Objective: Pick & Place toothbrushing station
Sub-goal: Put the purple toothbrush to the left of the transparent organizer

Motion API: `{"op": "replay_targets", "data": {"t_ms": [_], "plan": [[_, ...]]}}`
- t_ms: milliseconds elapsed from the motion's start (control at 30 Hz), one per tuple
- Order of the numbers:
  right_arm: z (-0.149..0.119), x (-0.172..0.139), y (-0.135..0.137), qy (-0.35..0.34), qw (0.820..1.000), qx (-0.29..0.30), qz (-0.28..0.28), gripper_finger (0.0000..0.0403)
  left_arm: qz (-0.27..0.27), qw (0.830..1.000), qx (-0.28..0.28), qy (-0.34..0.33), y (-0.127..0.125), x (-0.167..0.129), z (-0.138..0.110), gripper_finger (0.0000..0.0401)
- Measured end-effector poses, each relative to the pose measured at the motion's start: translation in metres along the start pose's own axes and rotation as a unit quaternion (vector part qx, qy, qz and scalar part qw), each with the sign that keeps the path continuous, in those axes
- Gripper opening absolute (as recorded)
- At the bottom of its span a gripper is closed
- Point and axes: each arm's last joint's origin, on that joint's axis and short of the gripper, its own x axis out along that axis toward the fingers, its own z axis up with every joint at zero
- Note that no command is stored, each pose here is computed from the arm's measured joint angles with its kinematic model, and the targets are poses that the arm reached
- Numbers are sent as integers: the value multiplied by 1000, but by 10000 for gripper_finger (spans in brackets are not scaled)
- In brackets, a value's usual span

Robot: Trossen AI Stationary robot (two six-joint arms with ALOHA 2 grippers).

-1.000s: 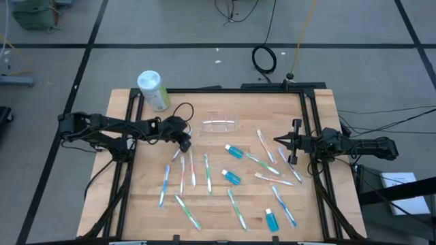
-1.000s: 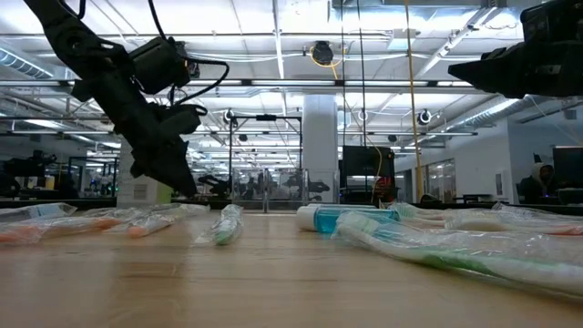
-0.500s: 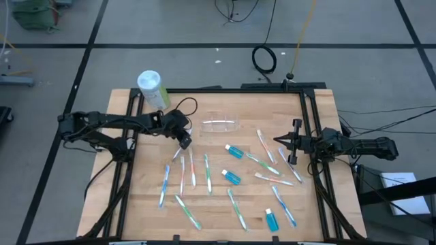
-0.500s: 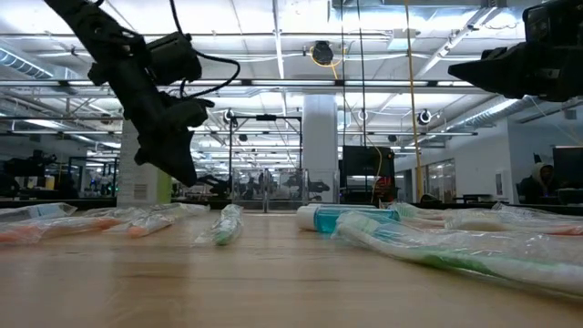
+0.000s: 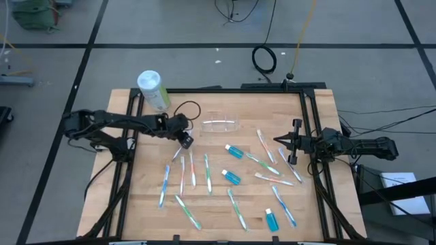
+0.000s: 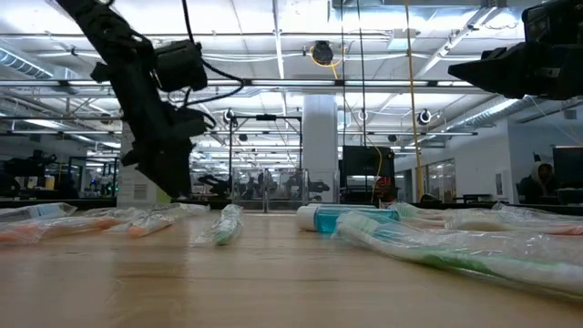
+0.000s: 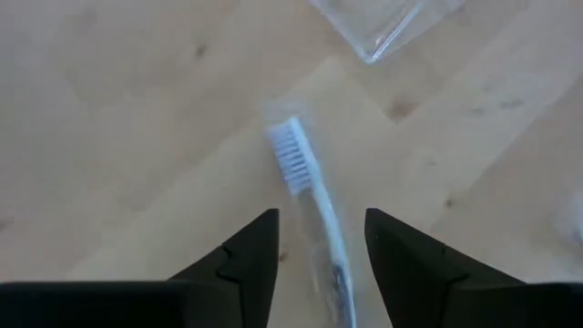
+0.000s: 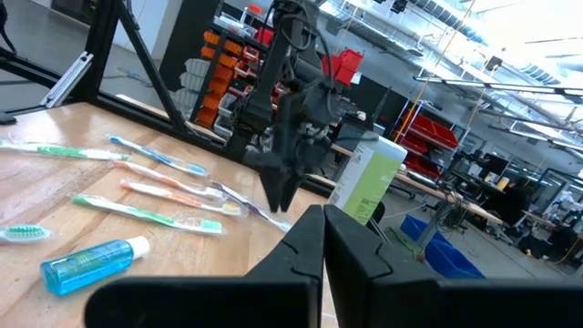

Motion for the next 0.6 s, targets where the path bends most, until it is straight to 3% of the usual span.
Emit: {"op": "replay_targets", "data": {"t_ms": [233,333,600], "plan": [[0,0,0,1,1000,21,-3,0,19,999,-18,20,-2,23,-4,149],[3,1,-3,-8,998,49,-29,0,23,999,-18,19,-2,25,-4,133],[2,10,-2,0,995,93,-28,0,23,999,-30,5,-1,21,-2,20]]}}
